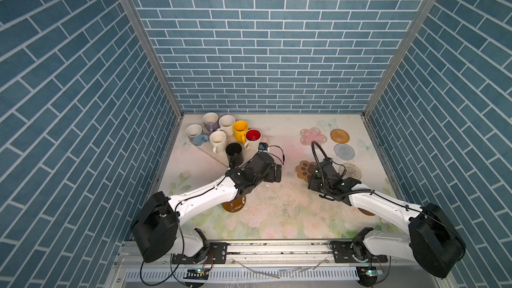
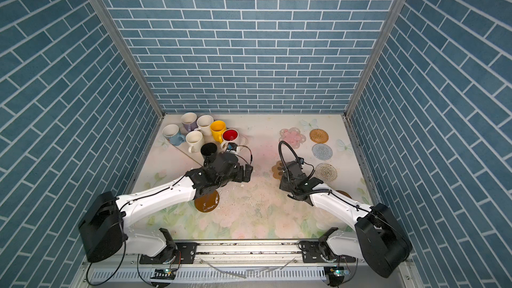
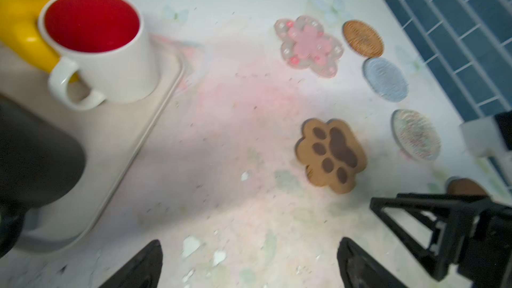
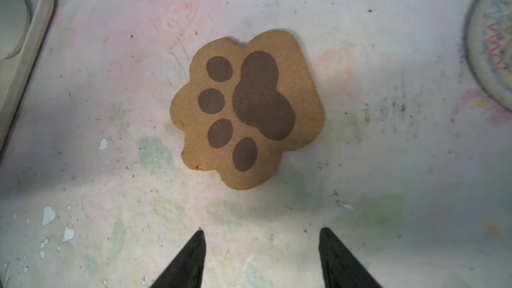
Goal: Place cups on coasters
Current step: Move the coaster to the middle-right of the table, then move the coaster to the center of the table, then move the coaster to the middle-right of the table.
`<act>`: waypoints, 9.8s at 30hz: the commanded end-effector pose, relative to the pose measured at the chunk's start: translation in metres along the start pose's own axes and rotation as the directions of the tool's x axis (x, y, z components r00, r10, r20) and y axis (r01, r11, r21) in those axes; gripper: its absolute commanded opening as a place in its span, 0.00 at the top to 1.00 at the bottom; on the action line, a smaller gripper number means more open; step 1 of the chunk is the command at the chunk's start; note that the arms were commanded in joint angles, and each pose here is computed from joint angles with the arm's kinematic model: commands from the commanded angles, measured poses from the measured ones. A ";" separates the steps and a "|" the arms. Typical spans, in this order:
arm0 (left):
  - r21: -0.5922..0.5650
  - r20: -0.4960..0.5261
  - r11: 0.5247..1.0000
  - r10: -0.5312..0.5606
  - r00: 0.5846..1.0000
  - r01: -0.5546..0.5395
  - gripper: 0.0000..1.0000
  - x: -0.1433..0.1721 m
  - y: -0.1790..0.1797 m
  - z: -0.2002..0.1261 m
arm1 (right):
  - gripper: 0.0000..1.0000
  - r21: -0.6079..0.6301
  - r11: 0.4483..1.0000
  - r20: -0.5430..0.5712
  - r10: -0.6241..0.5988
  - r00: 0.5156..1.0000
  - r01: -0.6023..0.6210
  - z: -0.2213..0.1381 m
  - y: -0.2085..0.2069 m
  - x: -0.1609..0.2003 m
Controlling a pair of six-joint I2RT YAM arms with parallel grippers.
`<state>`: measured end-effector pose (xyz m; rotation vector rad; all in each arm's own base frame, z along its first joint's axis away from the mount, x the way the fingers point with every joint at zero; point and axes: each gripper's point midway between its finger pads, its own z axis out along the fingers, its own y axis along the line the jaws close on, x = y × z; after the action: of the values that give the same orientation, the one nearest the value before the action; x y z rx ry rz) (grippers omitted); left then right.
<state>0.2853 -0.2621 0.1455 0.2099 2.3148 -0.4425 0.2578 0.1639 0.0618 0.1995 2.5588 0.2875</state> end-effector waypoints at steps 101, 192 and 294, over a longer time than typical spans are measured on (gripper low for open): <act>-0.399 -0.082 0.882 -0.309 0.948 0.253 0.01 0.108 0.177 -0.046 | 0.24 0.052 0.980 0.030 -0.193 0.981 0.191 0.024 0.035 -0.072; -0.229 0.194 0.965 -0.084 0.977 0.129 0.04 -0.002 0.064 -0.080 | 0.26 -0.105 0.918 -0.097 -0.393 0.915 0.383 -0.005 0.051 0.037; -0.108 0.014 0.993 -0.047 0.999 0.048 0.01 0.007 0.066 -0.031 | 0.26 0.140 0.988 -0.109 -0.042 0.993 0.057 -0.047 -0.056 -0.023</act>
<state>0.2717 -0.1739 0.1333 0.0632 2.3529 -0.2631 0.2703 0.1320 0.1169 0.0027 2.5944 0.1922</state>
